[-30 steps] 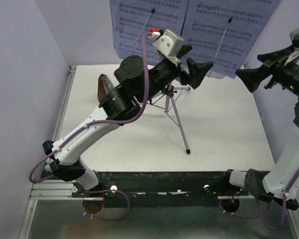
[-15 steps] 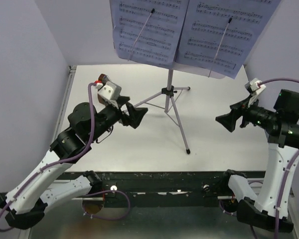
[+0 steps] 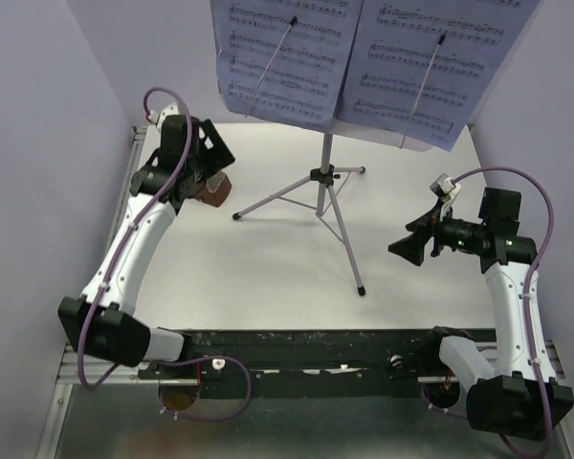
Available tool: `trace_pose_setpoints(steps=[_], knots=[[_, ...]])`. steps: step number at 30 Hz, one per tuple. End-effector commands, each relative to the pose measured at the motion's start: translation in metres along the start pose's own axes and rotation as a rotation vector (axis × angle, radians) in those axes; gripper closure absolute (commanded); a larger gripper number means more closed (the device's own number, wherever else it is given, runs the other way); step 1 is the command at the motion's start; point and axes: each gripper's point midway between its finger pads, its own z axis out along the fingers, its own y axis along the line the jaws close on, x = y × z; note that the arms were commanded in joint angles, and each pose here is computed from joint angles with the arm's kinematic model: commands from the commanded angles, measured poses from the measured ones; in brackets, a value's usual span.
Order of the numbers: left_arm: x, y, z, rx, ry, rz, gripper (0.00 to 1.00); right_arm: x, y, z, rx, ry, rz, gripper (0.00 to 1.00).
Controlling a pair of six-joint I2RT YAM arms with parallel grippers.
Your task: Set up the instrument practice props
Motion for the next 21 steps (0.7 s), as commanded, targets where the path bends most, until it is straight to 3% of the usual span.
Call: trace_pose_setpoints(steps=[1, 11, 21], knots=[[-0.037, 0.041, 0.015, -0.409, -0.056, -0.176, 0.01, 0.007, 0.001, 0.015, -0.088, -0.061, -0.017, 0.00], [-0.051, 0.053, 0.092, -0.604, 0.051, -0.167, 0.01, 0.011, 0.008, 0.015, -0.131, -0.041, 0.002, 0.01], [-0.017, 0.094, 0.146, -0.707, 0.153, -0.143, 0.02, 0.015, 0.005, 0.016, -0.129, -0.020, 0.027, 0.01]])
